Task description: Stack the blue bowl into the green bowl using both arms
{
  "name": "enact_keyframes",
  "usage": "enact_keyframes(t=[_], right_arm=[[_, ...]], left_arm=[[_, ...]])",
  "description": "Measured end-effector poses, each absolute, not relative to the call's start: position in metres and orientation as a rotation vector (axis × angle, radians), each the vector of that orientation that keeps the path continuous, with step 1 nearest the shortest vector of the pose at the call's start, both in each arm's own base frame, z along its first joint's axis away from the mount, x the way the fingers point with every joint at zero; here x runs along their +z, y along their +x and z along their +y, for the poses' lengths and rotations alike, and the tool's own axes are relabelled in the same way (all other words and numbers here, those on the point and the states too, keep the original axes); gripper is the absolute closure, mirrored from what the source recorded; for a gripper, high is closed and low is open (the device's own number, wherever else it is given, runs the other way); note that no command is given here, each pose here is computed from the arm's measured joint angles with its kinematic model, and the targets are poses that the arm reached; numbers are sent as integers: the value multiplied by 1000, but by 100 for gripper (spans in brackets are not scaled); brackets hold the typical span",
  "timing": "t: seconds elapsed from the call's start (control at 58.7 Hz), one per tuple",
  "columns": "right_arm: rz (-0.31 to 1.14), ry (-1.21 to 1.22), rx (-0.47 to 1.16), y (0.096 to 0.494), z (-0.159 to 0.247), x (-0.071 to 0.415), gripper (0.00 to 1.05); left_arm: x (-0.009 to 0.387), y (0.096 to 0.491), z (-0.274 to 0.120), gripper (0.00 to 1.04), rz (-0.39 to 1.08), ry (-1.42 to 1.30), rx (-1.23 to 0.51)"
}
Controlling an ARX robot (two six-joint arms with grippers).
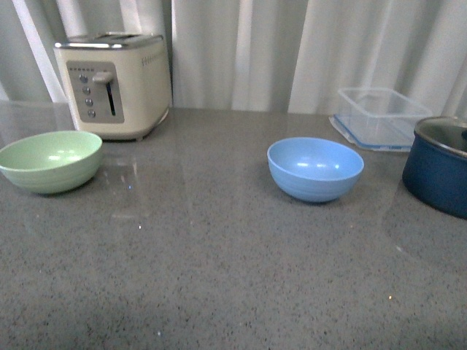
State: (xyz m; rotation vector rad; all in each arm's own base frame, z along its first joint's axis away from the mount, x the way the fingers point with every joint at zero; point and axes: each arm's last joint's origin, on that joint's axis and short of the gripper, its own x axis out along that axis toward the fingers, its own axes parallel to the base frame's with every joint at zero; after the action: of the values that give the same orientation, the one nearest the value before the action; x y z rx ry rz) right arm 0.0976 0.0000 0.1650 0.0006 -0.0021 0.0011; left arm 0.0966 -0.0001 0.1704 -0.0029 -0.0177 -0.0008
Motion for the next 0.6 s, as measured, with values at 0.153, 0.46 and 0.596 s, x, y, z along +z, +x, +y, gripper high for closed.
enact_keyframes(t=[0.153, 0.46, 0.596], right_arm=[[-2, 1, 1, 98, 0, 165, 10], [-2, 1, 1, 98, 0, 165, 10], [-2, 1, 1, 98, 0, 165, 10]], left_arm=[[170, 97, 0, 7, -18, -3, -1], [170, 97, 0, 7, -18, -3, -1], [170, 97, 0, 7, -18, -3, -1]])
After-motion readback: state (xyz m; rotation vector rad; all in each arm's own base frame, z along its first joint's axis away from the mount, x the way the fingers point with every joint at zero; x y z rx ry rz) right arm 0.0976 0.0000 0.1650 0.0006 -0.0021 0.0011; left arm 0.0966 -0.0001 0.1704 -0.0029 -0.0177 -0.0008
